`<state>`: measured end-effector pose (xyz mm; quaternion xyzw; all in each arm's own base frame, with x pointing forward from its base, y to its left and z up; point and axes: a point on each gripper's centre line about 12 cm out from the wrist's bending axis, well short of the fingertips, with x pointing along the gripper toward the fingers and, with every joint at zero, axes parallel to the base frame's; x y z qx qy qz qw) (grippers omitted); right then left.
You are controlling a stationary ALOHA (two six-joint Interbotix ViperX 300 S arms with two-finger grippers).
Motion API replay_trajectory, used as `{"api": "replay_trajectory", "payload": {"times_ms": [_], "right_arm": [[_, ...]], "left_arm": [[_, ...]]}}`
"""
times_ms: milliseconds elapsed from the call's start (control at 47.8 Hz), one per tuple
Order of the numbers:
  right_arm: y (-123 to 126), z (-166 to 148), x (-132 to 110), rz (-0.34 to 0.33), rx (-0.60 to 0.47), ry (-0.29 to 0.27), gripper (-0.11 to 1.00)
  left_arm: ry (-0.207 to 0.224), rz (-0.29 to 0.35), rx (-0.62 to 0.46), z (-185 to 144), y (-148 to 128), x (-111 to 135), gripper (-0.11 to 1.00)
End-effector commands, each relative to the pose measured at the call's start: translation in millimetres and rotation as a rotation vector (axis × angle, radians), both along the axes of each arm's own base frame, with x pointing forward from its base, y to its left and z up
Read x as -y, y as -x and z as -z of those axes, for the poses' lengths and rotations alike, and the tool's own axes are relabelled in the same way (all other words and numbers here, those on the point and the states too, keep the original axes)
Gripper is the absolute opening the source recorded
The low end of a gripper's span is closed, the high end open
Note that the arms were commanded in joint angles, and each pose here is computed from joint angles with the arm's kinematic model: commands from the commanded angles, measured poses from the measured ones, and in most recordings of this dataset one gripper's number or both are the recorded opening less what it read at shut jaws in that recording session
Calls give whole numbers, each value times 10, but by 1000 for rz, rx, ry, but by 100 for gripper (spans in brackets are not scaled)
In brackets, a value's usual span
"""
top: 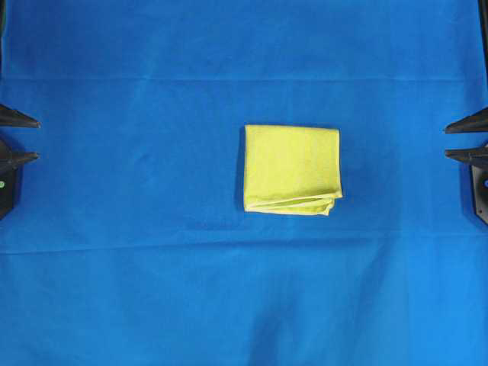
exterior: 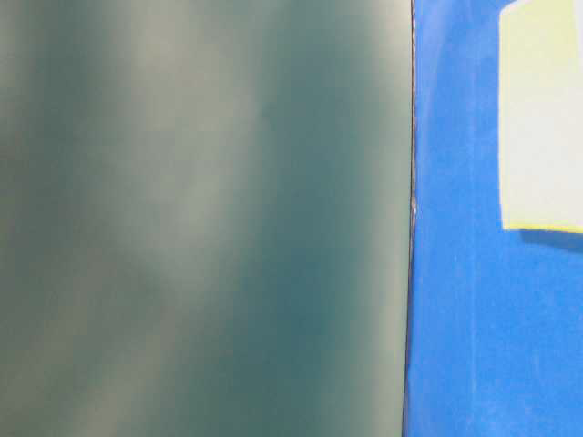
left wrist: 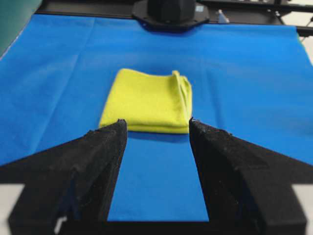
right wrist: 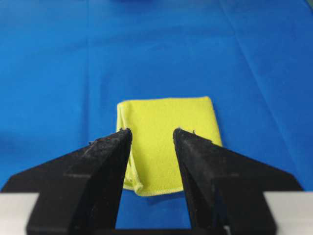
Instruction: Fold a vertical towel.
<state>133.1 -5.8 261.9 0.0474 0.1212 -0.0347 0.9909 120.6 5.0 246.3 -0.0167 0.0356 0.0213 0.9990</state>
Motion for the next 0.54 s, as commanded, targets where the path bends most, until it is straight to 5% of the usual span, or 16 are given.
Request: {"api": "replay_trajectory", "payload": {"times_ms": [0, 523], "right_arm": [[-23, -19, 2, 3, -5, -1, 48], [-28, -10, 1, 3, -8, -2, 48]], "left_arm": [[1, -3, 12, -64, -3, -4, 51], [1, -3, 14, -66, -3, -4, 52]]}}
